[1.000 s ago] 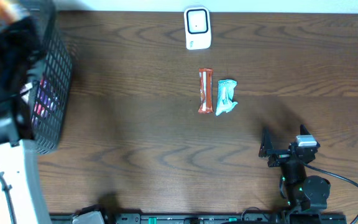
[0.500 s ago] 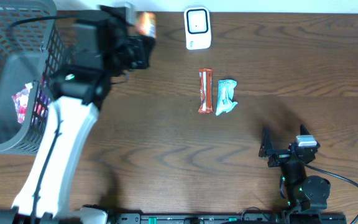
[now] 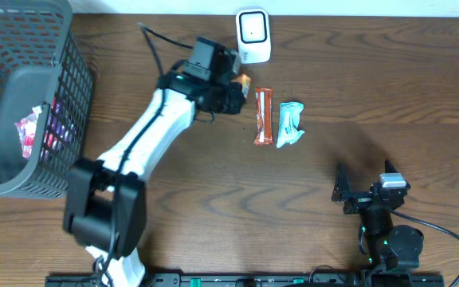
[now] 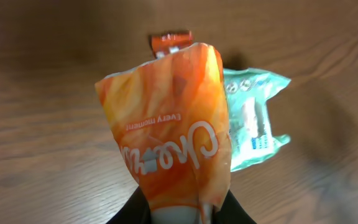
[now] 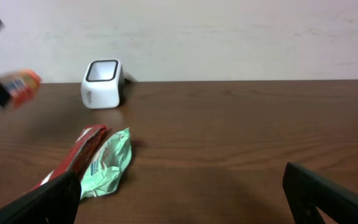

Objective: Scan the item barcode
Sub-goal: 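Carry the orange packet to the scanner and release it left of the bar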

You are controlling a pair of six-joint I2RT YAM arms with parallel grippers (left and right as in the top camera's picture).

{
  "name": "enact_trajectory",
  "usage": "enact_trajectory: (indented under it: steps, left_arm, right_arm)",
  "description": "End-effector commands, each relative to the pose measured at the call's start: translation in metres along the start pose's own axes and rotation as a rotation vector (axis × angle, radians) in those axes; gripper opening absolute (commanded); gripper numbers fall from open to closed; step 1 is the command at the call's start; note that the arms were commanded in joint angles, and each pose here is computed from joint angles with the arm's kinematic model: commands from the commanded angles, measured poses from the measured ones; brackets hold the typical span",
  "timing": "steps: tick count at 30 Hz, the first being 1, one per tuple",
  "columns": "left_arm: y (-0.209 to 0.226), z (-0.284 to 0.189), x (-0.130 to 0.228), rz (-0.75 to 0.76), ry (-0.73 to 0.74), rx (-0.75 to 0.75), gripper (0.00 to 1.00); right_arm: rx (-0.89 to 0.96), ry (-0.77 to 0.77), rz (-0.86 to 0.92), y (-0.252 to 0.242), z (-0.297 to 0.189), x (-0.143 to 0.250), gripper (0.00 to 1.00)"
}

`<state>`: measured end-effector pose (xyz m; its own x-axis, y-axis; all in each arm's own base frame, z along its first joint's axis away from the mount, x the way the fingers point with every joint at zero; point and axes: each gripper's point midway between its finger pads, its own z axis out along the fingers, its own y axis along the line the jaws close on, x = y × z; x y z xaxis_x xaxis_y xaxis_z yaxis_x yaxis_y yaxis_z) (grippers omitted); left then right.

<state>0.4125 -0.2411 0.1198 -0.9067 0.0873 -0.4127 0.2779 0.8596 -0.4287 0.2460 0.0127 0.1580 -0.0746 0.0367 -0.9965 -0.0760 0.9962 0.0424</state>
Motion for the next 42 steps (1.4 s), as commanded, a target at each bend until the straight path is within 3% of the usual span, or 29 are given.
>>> enact_trajectory:
  steps: [1,7,10,14,17,24,29,33,42]
  left_arm:
    - [0.005,0.022,0.009,0.005,0.044,0.001,0.16]
    - [0.019,0.048,0.026,-0.048,0.112,-0.021,0.17]
    - [0.021,0.053,0.027,-0.065,0.115,-0.023,0.32]
    - [0.019,0.055,0.020,-0.067,0.085,-0.013,0.38]
    - [0.018,0.055,0.016,-0.125,0.073,-0.011,0.56]
    - [0.004,0.039,-0.003,-0.146,0.024,0.045,0.56]
    - [-0.019,-0.013,-0.048,-0.103,-0.127,0.103,0.60]
    - [-0.033,-0.082,-0.089,-0.057,-0.321,0.146,0.65]
    - [-0.011,-0.236,-0.122,-0.049,-0.659,0.110,0.68]
  right_arm:
    - [0.006,0.002,-0.014,-0.002,0.000,0.001,0.99]
    - [0.006,0.002,-0.014,-0.002,0.000,0.001,0.99]
    - [0.006,0.002,-0.014,-0.002,0.000,0.001,0.99]
    - [0.006,0.002,-0.014,-0.002,0.000,0.001,0.99]
    - [0.006,0.002,-0.014,-0.002,0.000,0.001,0.99]
    - [0.006,0.002,-0.014,-0.002,0.000,0.001,0.99]
    - [0.006,0.002,-0.014,-0.002,0.000,0.001,0.99]
    - [0.006,0.002,-0.014,-0.002,0.000,0.001,0.99]
    - [0.006,0.002,-0.014,-0.002,0.000,0.001,0.99]
